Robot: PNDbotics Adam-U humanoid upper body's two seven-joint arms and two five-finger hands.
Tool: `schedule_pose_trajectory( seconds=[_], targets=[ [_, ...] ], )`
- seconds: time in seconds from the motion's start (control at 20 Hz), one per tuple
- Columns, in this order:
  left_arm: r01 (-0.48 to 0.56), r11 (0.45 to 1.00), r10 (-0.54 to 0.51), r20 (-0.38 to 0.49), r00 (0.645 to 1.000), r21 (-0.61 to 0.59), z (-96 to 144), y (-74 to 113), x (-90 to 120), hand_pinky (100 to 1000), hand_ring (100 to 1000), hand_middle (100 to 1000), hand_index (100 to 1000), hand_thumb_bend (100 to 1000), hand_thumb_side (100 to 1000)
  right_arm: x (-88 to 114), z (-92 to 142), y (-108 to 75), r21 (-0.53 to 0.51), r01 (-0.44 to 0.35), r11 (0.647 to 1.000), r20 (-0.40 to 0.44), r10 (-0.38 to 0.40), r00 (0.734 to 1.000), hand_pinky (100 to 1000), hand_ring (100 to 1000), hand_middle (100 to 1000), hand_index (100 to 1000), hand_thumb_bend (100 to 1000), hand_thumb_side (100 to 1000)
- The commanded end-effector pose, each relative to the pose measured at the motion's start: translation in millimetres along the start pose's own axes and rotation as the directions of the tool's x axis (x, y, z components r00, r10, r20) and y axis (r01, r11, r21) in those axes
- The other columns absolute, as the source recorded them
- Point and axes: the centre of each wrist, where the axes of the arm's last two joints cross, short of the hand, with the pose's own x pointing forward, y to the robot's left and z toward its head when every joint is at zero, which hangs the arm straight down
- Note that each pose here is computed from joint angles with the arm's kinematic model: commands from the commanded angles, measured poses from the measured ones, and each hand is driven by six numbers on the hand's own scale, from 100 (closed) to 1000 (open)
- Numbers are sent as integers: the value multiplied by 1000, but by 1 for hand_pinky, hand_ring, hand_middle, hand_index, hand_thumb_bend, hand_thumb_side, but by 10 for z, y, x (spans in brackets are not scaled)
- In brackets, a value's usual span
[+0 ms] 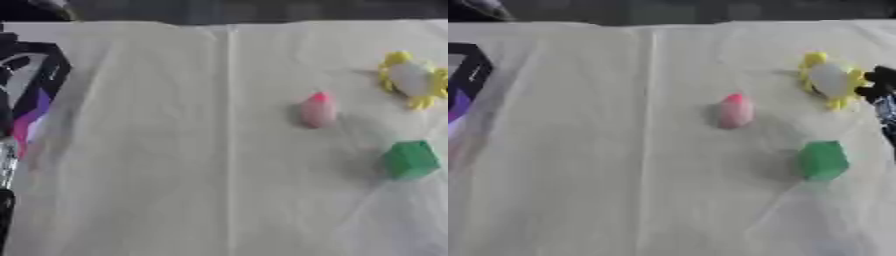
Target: Pick up the objects with one hand, pass them to the other hand, and then place them into the box on the other side of the table.
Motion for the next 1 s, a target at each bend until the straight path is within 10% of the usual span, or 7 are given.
schedule_pose_trajectory(
  seconds=[0.05,1.0],
  targets=[
    [19,1000,-18,35,999,0,-54,55,102,726,694,629,756,102,804,93,-48,-29,12,-22,1000,33,22,999,925,795,810,856,100,580],
    [54,998,-55,27,998,11,-45,156,84,726,697,628,755,100,805,171,-39,-265,130,-145,981,112,131,985,932,829,841,877,100,558]
  ],
)
